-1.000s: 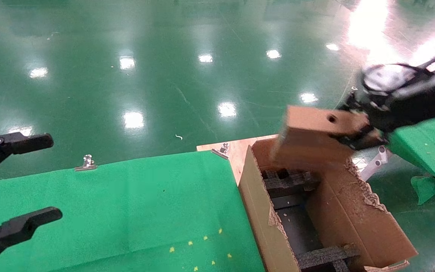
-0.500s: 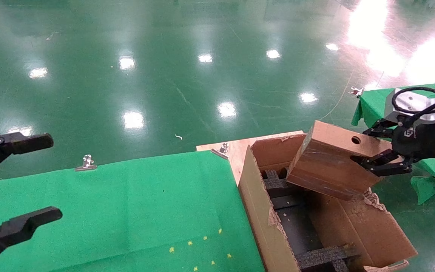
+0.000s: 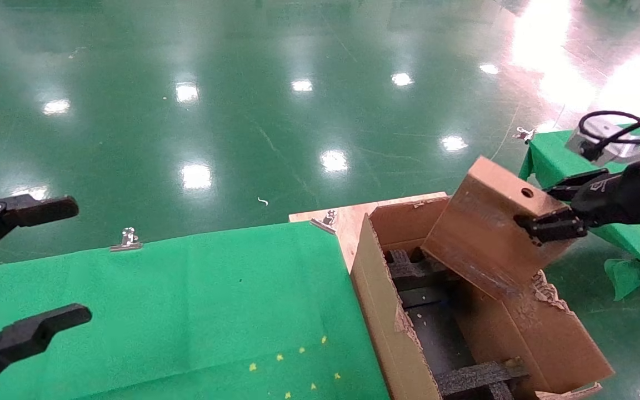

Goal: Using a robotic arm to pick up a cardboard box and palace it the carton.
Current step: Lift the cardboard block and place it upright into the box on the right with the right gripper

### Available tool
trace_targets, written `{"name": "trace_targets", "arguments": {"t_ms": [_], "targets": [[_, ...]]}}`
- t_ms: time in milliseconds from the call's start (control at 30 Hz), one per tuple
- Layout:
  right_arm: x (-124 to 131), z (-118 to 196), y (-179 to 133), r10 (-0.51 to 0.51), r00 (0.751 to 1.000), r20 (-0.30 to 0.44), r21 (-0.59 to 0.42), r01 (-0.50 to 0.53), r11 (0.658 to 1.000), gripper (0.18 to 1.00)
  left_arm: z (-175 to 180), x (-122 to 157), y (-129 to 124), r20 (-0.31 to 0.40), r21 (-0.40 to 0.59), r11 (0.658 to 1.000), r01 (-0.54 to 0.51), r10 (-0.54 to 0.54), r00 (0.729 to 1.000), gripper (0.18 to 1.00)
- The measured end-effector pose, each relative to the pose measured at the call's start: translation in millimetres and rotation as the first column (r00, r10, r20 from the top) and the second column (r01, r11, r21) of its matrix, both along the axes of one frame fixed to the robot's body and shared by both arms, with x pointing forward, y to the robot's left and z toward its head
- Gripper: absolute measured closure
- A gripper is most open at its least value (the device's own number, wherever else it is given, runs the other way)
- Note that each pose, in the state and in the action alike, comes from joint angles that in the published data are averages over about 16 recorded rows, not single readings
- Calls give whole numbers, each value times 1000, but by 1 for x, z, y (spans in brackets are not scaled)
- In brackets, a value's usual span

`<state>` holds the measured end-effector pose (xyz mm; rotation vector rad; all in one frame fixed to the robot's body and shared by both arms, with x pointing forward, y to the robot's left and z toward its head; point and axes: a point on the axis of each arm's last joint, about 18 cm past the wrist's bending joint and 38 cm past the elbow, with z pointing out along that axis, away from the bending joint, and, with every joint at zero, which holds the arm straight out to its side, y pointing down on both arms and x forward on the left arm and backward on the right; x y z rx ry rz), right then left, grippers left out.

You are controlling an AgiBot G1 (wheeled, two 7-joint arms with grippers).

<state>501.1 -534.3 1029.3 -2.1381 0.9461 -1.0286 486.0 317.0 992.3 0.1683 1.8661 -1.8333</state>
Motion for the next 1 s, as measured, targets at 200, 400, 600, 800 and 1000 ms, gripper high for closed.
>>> {"name": "trace_targets", "arguments": {"t_ms": [200,400,600,800,1000], "targets": [[7,-19,-8,-187,981,-49,175,193,965,812,0,0,0,0,0,1000,0,0,1000,184],[8,-35,-9,-306,947,-100,282,322,904,815,0,0,0,0,0,1000,0,0,1000,184],[7,-43,-7,-356,925,-129,330,379,865,818,0,0,0,0,-1,1000,0,0,1000,184],[9,-47,-9,-385,913,-137,346,408,845,820,0,0,0,0,-1,1000,0,0,1000,184],[11,-55,-13,-432,891,-138,346,452,823,821,0,0,0,0,-1,1000,0,0,1000,184]]}}
